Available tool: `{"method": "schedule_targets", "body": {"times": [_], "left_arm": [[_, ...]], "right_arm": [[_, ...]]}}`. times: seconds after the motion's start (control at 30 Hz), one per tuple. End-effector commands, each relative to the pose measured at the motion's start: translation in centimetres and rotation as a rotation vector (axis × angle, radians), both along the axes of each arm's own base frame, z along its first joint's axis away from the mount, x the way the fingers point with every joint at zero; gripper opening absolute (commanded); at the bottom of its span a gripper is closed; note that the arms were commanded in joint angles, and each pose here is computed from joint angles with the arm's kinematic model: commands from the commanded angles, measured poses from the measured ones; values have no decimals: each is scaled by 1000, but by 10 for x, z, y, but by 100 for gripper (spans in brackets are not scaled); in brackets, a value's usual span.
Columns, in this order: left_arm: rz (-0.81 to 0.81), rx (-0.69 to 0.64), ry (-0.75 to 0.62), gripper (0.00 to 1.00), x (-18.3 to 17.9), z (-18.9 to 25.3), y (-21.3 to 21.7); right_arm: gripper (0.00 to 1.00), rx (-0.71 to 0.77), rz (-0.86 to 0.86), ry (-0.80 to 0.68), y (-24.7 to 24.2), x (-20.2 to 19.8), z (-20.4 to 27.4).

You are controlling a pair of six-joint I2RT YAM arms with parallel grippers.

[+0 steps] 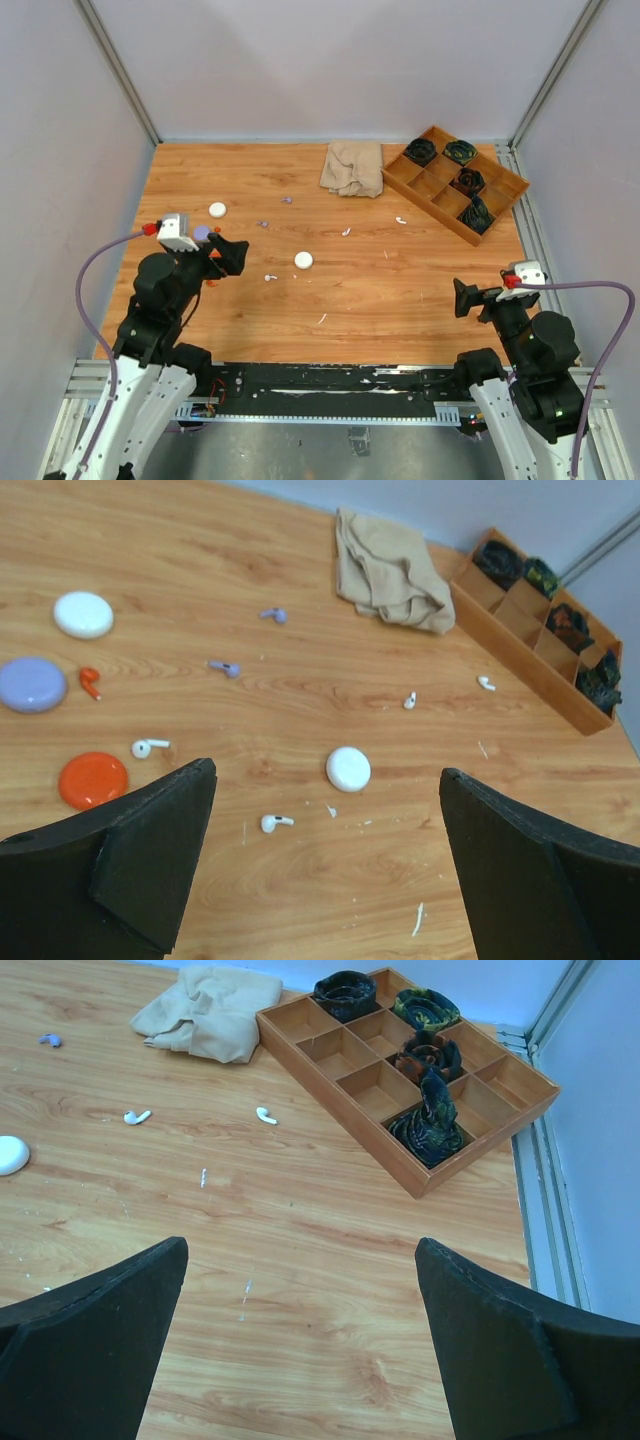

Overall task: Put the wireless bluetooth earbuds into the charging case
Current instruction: Pick up the charging case at the center of the board.

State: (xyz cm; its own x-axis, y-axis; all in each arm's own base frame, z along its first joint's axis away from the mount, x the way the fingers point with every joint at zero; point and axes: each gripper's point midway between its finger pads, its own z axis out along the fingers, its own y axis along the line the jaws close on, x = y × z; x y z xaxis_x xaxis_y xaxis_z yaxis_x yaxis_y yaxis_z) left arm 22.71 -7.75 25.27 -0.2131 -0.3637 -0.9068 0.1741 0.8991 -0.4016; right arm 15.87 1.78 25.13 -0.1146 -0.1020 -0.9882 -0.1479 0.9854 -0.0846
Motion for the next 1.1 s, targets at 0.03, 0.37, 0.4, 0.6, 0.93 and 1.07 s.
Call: {"method": "schedule_targets", "body": {"times": [0.03, 0.37, 0.4, 0.6, 0.93, 1.07], "left_arm": [[-69, 9, 139, 99, 24, -12, -22], [-197, 42, 366, 96, 58, -73, -68], [-207, 58, 373, 96, 60, -77, -74], [-273, 162, 439, 96, 77, -103, -110], [-385, 286, 508, 94, 102, -137, -157], [-383, 365, 569, 92, 105, -162, -164]], "right_arm": [[99, 10, 43, -46, 7, 0, 6], [98, 16, 55, -81, 8, -4, 9], [99, 14, 59, -81, 9, -4, 8], [99, 14, 72, -83, 11, -5, 9], [99, 13, 85, -89, 13, -5, 10], [99, 12, 91, -90, 14, -5, 10]]}}
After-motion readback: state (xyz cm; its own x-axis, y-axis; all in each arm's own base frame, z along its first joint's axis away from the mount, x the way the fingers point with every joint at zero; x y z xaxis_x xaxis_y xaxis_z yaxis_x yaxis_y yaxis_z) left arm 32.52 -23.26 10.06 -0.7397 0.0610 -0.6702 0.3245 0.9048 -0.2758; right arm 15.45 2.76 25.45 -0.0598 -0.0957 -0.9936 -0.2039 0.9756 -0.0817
